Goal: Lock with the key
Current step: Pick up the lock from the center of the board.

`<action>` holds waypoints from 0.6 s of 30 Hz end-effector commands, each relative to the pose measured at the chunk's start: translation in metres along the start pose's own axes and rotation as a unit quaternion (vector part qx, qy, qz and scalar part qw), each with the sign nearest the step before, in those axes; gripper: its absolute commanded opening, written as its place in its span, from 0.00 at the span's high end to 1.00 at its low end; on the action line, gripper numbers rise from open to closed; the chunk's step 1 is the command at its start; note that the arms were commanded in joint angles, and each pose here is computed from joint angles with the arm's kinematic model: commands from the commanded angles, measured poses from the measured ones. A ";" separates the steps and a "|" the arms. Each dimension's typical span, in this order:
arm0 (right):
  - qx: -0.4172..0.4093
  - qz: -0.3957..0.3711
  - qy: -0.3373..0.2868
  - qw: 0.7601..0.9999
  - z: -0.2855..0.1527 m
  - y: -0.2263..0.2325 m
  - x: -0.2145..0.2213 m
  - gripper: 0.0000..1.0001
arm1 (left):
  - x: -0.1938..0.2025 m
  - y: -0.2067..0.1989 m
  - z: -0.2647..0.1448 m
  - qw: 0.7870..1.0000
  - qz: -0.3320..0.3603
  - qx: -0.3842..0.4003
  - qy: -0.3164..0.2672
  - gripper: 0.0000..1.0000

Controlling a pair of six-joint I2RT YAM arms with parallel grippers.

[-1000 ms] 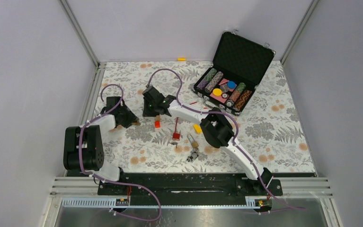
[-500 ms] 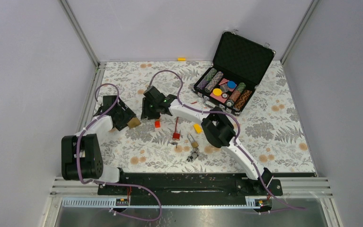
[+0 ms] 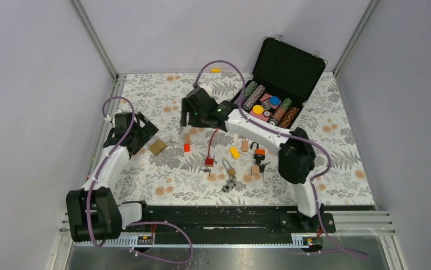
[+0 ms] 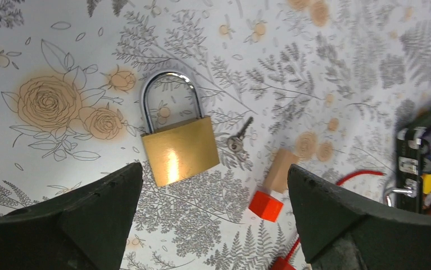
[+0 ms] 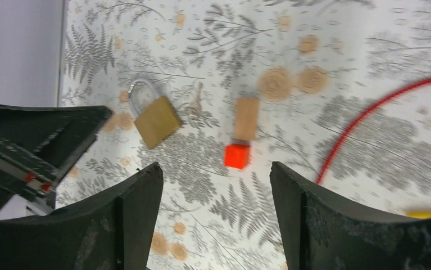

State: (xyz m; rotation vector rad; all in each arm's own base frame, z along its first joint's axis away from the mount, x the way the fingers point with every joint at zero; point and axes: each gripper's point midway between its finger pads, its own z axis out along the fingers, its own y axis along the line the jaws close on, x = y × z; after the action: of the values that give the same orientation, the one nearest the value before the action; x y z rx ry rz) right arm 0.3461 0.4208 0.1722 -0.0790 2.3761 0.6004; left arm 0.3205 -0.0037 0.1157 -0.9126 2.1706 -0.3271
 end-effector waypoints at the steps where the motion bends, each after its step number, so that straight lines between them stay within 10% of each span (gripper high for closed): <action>1: 0.097 -0.051 0.017 0.994 -0.020 -0.067 0.010 0.23 | -0.002 -0.029 -0.024 0.997 0.025 0.076 -0.005 0.01; 10: 0.106 -0.132 0.133 0.977 -0.031 -0.119 0.083 0.25 | 0.051 -0.071 -0.060 0.981 0.089 0.168 0.040 0.01; 18: 0.092 -0.028 0.107 0.990 -0.010 -0.095 0.108 0.20 | 0.073 -0.062 -0.081 0.977 0.104 0.180 0.041 0.01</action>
State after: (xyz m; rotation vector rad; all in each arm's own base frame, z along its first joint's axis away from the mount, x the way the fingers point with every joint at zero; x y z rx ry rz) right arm 0.2753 0.3056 0.0490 -0.3020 2.7041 0.1743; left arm 0.2705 -0.1054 0.1563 -0.4805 2.1947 -0.6432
